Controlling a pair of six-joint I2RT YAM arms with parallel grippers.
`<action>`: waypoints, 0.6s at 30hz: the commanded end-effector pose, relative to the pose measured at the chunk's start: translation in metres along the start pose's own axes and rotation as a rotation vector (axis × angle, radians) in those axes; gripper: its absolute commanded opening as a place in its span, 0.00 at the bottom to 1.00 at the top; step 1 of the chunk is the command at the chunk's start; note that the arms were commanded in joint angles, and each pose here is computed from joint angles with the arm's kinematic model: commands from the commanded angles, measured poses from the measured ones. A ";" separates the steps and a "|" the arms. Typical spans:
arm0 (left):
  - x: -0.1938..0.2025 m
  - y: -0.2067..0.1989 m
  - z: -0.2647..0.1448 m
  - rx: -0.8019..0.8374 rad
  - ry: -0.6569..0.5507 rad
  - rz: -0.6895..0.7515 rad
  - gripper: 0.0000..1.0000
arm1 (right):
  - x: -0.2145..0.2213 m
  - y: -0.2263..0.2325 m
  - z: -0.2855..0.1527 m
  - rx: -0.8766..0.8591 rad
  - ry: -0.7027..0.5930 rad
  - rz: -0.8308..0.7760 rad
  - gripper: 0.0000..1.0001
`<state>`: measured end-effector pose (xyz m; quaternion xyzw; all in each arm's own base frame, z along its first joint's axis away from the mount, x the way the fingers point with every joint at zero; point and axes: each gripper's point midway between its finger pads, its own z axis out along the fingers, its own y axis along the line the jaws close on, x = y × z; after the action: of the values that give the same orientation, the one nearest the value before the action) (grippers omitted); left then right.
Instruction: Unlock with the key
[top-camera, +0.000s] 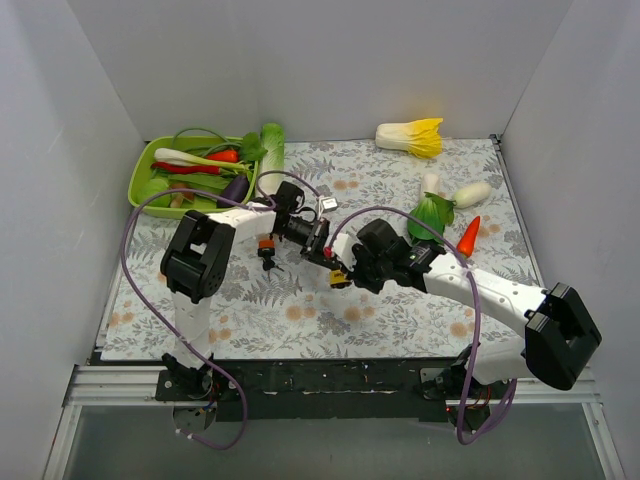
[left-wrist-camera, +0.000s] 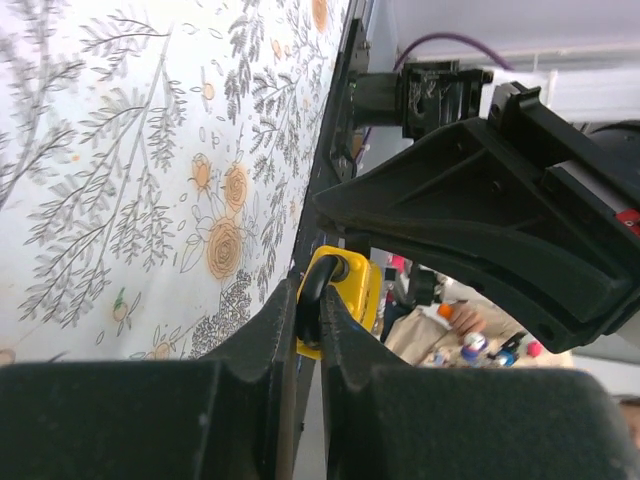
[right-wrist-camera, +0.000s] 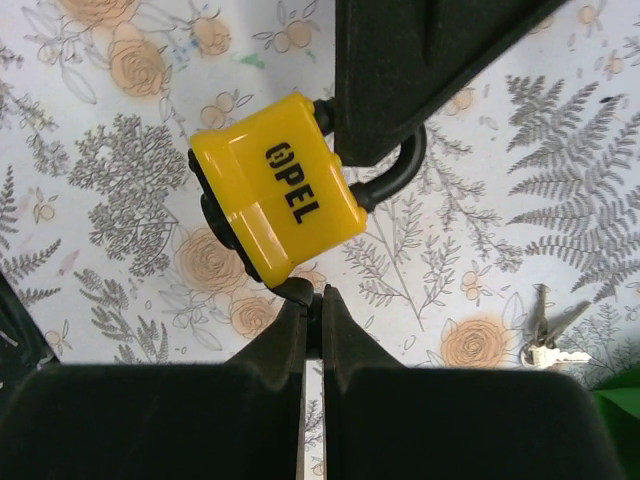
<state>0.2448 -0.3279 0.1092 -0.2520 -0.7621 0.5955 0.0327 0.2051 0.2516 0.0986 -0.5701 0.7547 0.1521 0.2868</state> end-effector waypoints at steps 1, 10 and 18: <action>-0.015 0.033 -0.017 -0.102 -0.099 -0.191 0.00 | -0.094 -0.052 -0.027 0.201 -0.316 0.001 0.01; -0.025 0.076 -0.049 -0.152 -0.181 -0.295 0.00 | -0.068 -0.019 0.009 0.033 -0.248 0.167 0.43; -0.044 0.100 -0.075 -0.219 -0.304 -0.353 0.00 | -0.077 -0.042 -0.002 0.130 -0.301 0.255 0.59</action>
<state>0.3213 -0.2660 0.0337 -0.0301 -0.8500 0.5243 0.0410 0.2342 0.2904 0.1162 -0.4730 0.7788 0.2123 0.3532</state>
